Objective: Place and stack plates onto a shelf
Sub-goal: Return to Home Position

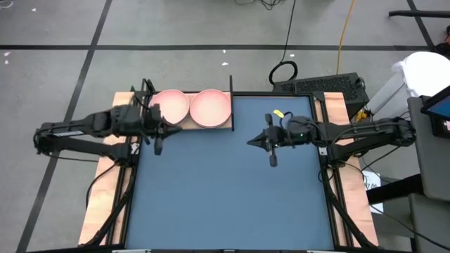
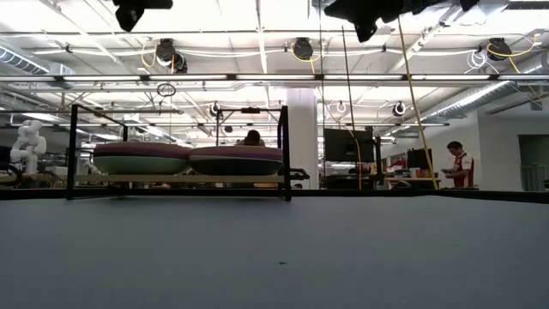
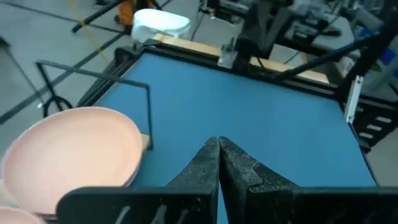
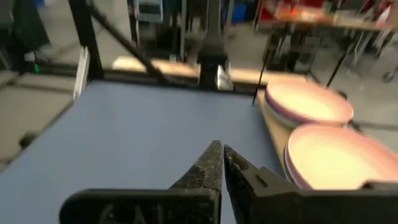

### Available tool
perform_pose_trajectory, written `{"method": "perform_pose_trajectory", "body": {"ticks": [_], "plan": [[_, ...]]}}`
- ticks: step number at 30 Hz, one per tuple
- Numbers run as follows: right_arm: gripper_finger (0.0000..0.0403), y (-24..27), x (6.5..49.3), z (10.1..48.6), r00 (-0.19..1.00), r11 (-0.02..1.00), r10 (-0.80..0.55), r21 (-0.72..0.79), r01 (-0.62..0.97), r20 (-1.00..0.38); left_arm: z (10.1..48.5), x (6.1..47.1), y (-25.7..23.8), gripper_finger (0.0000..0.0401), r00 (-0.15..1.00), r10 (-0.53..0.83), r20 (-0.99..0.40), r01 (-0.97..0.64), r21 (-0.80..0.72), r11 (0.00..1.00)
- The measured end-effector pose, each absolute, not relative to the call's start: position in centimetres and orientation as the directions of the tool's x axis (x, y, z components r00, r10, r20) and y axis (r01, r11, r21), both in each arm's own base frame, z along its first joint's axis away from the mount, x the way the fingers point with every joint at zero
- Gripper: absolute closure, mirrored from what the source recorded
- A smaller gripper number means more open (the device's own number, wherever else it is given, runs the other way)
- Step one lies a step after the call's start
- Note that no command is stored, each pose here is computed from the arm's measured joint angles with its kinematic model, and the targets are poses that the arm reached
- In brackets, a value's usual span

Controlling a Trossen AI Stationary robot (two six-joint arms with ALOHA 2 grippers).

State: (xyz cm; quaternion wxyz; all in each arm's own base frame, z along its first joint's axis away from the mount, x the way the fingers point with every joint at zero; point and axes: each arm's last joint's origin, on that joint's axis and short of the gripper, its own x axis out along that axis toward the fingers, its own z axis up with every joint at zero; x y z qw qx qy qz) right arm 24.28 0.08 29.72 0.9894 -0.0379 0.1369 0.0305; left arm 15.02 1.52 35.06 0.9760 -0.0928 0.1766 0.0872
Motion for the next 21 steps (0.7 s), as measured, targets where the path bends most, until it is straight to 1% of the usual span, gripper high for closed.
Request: {"method": "perform_pose_trajectory", "body": {"ticks": [2,8,13,17,21], "plan": [[0.0402,0.1,24.2,29.1,0.977,0.997,0.035,-0.065,-0.05,-0.21,33.9,15.4,1.1,0.0396,0.93,0.118,-0.349,-0.177,-0.143,0.974],[0.0403,0.0,23.3,25.6,0.996,0.997,0.022,-0.077,-0.029,-0.083,30.4,16.9,-0.1,0.0396,0.97,0.033,-0.24,-0.067,-0.134,0.989],[0.0403,0.0,21.9,22.8,1.0,0.996,0.021,-0.089,-0.02,0.012,28.0,17.4,-0.5,0.0396,0.982,0.009,-0.188,-0.029,-0.102,0.994],[0.0403,0.0,20.7,20.8,0.999,0.998,0.018,-0.059,-0.016,0.029,26.2,17.4,-0.9,0.0396,0.988,-0.021,-0.154,0.009,-0.078,0.997],[0.0403,0.0,19.4,18.7,1.0,1.0,-0.003,-0.018,0.003,0.004,23.4,17.2,-1.2,0.0396,0.991,-0.055,-0.12,0.044,-0.092,0.995]]}}
